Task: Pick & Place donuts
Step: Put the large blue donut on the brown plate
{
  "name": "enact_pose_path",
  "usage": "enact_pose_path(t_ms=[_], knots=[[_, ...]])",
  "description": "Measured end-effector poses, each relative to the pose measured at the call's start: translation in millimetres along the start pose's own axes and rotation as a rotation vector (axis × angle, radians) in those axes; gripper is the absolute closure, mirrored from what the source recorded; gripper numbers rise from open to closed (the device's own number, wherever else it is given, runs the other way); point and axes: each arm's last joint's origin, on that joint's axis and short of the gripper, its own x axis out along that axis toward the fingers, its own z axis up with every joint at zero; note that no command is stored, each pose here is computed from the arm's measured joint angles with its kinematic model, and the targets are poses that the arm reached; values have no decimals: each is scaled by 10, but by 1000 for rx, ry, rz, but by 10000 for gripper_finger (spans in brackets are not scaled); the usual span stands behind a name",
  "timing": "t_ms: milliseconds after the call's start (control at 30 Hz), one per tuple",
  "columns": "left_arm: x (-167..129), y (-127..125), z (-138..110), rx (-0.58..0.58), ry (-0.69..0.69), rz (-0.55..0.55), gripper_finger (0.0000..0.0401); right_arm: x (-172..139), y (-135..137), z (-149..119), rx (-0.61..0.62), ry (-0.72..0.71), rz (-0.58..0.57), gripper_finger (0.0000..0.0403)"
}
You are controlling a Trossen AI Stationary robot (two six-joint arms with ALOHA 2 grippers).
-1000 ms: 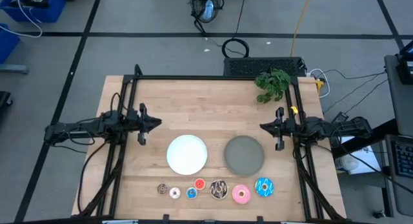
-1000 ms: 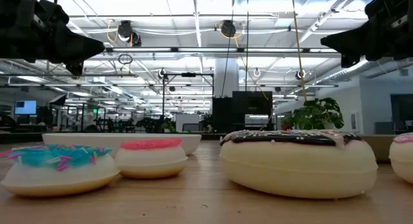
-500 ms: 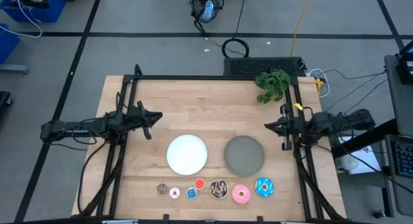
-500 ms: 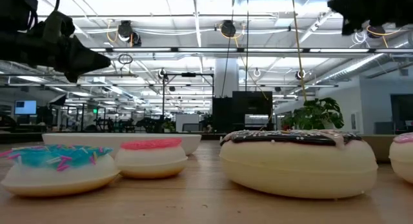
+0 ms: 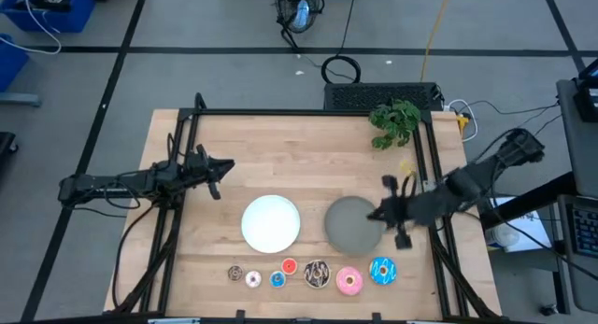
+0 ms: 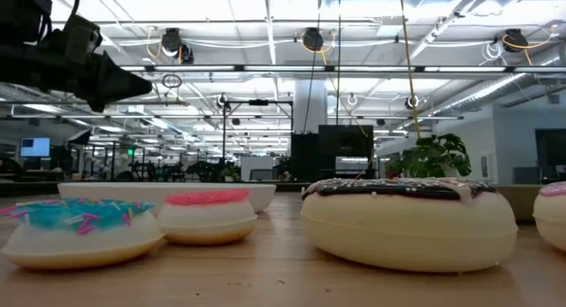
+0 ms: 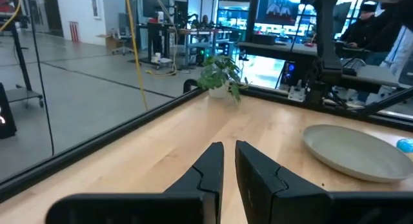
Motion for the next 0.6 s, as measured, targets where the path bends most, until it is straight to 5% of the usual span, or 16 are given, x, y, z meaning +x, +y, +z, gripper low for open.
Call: enact_pose_path(t_ms=[200,600], knots=[[0,-11,-2,14,5,-37,357,68,590,200,13,143,-50,403],[-6,-23,107,59,-107,-52,357,405,1311,-144,110,371,-66,403]])
